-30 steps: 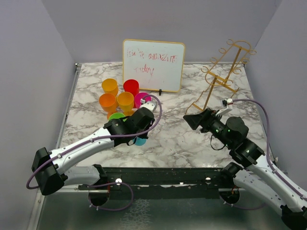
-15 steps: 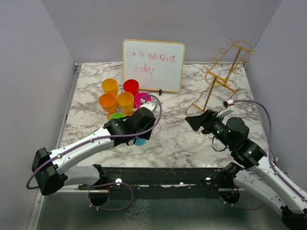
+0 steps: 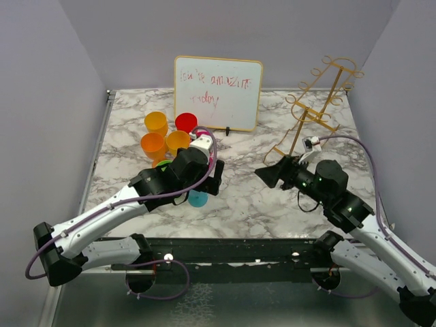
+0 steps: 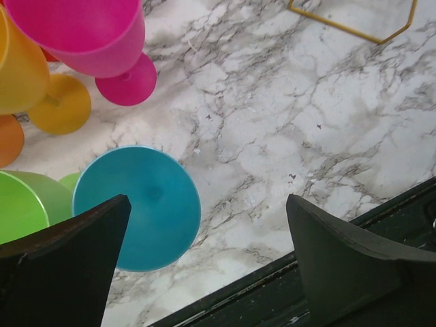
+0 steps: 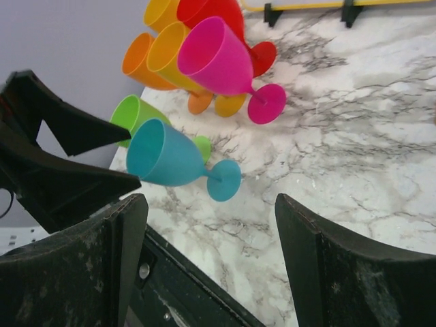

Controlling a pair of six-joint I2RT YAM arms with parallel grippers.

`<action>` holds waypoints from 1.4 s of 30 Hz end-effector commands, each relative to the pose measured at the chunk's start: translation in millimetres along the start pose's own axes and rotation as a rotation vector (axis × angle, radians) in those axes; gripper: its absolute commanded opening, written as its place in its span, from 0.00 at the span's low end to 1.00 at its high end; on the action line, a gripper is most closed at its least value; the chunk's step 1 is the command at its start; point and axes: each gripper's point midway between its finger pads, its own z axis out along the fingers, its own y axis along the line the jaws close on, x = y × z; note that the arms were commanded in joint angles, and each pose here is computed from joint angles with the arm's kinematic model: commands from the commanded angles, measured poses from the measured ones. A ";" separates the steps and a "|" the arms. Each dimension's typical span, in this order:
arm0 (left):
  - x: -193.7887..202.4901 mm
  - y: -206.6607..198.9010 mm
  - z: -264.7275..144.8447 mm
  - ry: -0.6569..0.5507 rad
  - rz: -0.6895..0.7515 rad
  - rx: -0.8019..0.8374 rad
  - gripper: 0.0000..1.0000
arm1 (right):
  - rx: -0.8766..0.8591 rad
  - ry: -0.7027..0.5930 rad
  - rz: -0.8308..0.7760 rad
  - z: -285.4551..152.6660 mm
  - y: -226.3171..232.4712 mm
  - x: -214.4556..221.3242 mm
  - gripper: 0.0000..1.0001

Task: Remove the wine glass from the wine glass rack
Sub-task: Reset both arms

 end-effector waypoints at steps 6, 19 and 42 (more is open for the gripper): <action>-50.3 -8.9 -42.9 -0.171 -0.053 0.081 0.99 | -0.317 0.157 -0.109 2.4 66.8 3.8 0.84; -83.1 19.8 -85.2 -0.326 -0.067 -0.007 0.99 | -0.323 0.127 -0.291 5.8 85.3 -31.5 0.86; -133.2 140.9 -100.6 -0.358 -0.162 -0.359 0.99 | 0.092 0.079 -0.467 25.0 70.5 -132.2 1.00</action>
